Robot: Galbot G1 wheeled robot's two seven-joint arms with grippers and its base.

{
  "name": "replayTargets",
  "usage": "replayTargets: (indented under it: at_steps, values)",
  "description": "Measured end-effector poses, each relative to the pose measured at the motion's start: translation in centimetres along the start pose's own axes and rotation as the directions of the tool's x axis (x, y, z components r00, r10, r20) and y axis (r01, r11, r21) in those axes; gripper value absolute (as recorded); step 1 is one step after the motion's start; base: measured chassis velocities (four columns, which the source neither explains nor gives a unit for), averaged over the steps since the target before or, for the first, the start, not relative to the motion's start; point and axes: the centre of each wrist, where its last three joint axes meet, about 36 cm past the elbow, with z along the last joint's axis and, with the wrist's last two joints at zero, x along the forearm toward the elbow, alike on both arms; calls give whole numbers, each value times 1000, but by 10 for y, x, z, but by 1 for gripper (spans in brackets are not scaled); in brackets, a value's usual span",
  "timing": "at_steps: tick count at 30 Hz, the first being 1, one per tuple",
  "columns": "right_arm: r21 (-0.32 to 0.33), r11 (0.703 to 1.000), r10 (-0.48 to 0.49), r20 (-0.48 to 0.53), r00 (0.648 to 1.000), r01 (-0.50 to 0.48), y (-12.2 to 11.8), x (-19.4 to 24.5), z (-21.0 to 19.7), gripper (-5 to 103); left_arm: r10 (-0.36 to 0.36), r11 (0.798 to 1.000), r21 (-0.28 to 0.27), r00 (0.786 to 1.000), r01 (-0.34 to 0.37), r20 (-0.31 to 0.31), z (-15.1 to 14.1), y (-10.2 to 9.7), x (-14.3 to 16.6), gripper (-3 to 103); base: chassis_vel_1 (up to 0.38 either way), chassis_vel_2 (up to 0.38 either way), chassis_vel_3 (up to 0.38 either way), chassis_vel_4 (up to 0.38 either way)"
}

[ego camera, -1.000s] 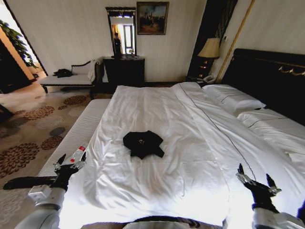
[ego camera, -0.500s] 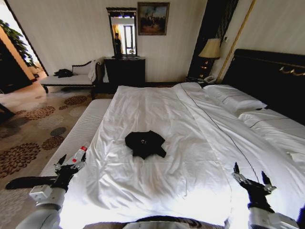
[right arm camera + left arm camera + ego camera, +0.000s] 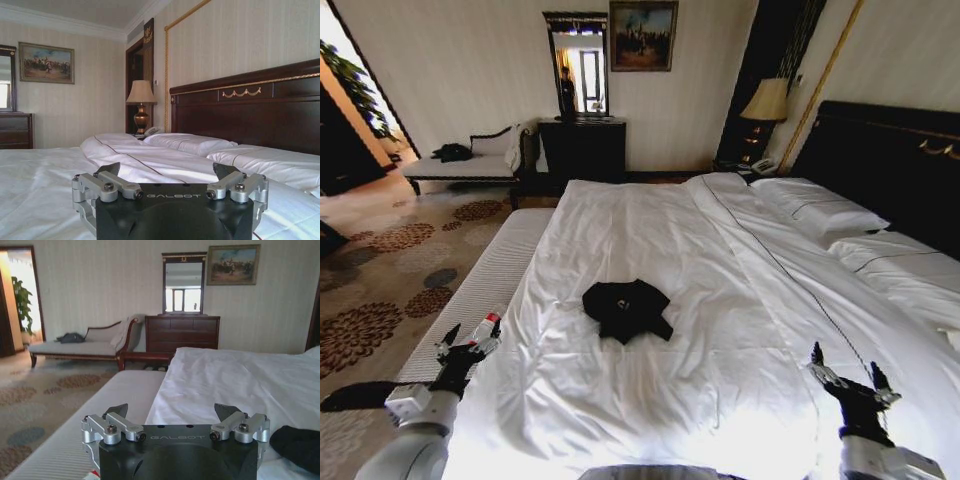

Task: Fold the clothes on the bed.

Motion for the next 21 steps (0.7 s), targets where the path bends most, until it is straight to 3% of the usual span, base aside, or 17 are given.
replayTargets:
  at_steps: [2, 7, 11, 21]
  values:
    - [2, 1000, -13, 2, 1000, 13, 1, -2, -1, 100, 2, 999, 39, 1000, -1, -18, -2, 5, -12, 99, 0, 0, 0, 0]
    - [7, 1000, -27, 0, 1000, 27, 1, -5, -2, 100, 9, 997, 78, 999, -6, -38, 0, 14, -34, 98, 0, 0, 0, 0]
    - [17, 1000, -18, -4, 1000, 18, -3, -2, -4, 100, 60, 991, 121, 997, -52, -57, 4, 8, -63, 97, 0, 0, 0, 0]
    - [17, 999, -30, 8, 1000, 30, 2, -5, -11, 100, 182, 977, 136, 976, -166, -116, 10, -17, -125, 97, 0, 0, 0, 0]
